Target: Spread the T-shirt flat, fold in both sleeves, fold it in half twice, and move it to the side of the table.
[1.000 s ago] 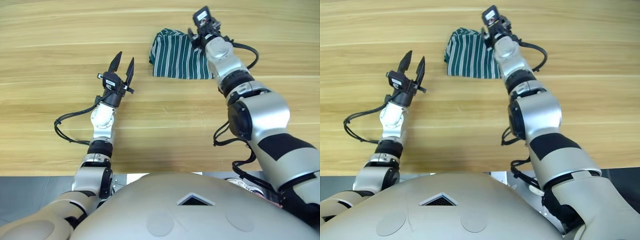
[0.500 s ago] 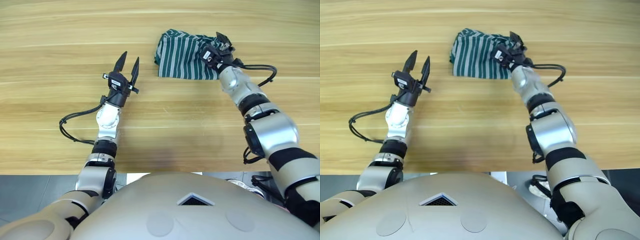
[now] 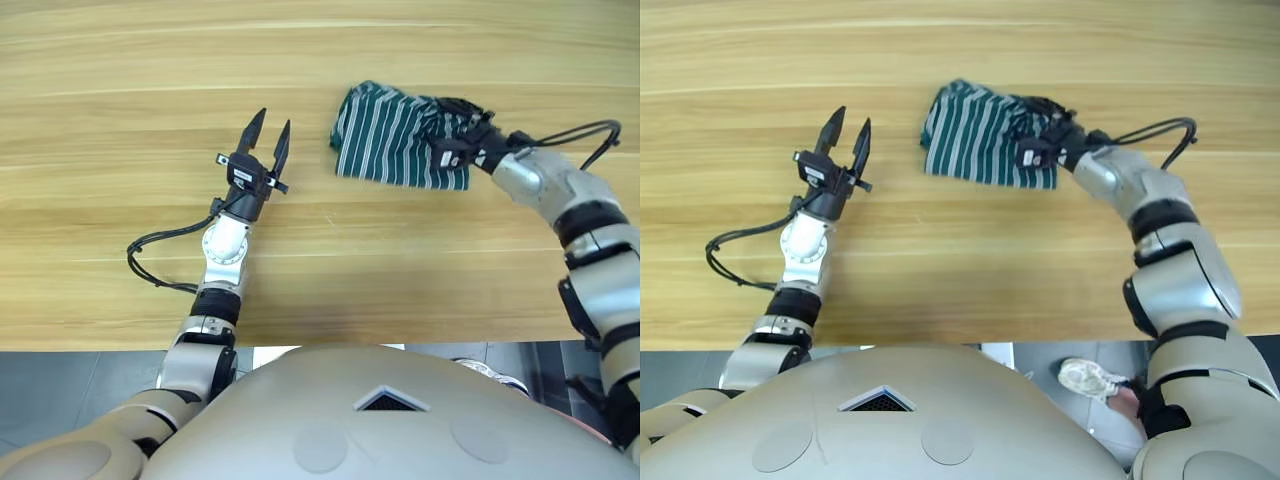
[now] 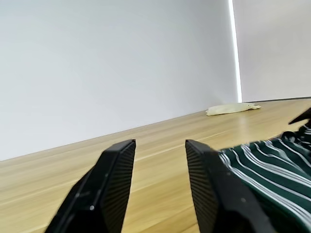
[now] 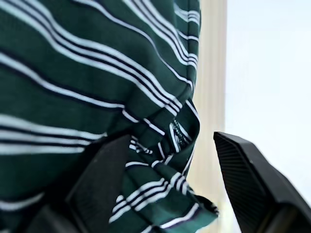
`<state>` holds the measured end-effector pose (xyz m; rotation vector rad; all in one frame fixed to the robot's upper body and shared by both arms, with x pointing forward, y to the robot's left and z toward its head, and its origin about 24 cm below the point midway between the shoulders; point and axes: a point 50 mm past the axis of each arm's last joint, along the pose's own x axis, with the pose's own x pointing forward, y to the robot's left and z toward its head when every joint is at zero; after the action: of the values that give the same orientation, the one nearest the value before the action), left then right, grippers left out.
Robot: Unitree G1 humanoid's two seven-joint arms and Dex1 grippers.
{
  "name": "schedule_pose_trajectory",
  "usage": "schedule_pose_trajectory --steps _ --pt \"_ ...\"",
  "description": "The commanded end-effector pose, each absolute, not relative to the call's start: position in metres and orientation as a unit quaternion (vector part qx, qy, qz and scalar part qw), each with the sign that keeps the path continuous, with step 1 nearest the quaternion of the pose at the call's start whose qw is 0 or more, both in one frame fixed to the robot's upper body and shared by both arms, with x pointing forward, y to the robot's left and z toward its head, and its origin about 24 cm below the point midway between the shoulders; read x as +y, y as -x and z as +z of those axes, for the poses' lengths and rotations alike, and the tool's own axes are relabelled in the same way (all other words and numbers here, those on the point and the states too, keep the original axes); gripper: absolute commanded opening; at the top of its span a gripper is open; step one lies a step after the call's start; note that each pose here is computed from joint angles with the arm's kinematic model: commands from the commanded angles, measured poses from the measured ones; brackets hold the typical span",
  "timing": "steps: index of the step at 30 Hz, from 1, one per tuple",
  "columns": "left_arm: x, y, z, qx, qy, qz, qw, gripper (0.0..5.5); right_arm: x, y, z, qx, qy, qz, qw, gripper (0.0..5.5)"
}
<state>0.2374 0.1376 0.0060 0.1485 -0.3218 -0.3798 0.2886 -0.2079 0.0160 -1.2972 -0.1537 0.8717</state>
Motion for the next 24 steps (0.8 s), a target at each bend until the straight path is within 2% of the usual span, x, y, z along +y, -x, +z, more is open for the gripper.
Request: schedule_pose_trajectory --steps 1,3,5,7,9,11,12,14,18,21,24 --pt "0.143 -0.212 -0.022 -0.087 -0.074 -0.187 0.976 1.90 -0.189 -0.206 -0.019 -0.034 0.542 0.521 0.658 3.16" --pt "0.146 -0.212 -0.020 -0.088 -0.075 -0.183 0.976 1.90 -0.181 -0.217 -0.004 -0.064 0.538 0.457 0.705 3.16" --pt "0.148 -0.212 -0.019 -0.089 -0.077 -0.179 0.977 1.90 -0.167 -0.228 0.022 -0.121 0.476 0.384 0.782 3.16" --pt "0.151 -0.214 -0.017 -0.091 -0.079 -0.174 0.977 1.90 -0.157 -0.235 0.061 -0.192 0.335 0.320 0.865 3.16" --pt "0.154 -0.218 -0.015 -0.094 -0.080 -0.170 0.978 1.90 -0.155 -0.235 0.083 -0.213 0.220 0.314 0.899 3.16" --pt "0.156 -0.221 -0.011 -0.099 -0.079 -0.165 0.978 1.90 -0.145 -0.225 0.085 -0.189 0.148 0.393 0.887 3.16" --pt "0.157 -0.222 -0.010 -0.102 -0.081 -0.162 0.978 1.90 -0.139 -0.220 0.074 -0.160 0.138 0.448 0.869 3.16" --pt "0.159 -0.225 -0.008 -0.105 -0.081 -0.159 0.978 1.90 -0.133 -0.218 0.047 -0.093 0.153 0.524 0.832 3.16" --pt "0.156 -0.227 -0.007 -0.106 -0.080 -0.168 0.977 1.90 -0.145 -0.228 -0.004 0.043 0.185 0.594 0.782 3.16" --pt "0.155 -0.227 -0.008 -0.103 -0.080 -0.175 0.976 1.90 -0.152 -0.240 -0.024 0.101 0.206 0.590 0.774 3.16" --pt "0.156 -0.227 -0.008 -0.102 -0.081 -0.175 0.976 1.90 -0.150 -0.277 -0.033 0.153 0.216 0.485 0.834 3.16"
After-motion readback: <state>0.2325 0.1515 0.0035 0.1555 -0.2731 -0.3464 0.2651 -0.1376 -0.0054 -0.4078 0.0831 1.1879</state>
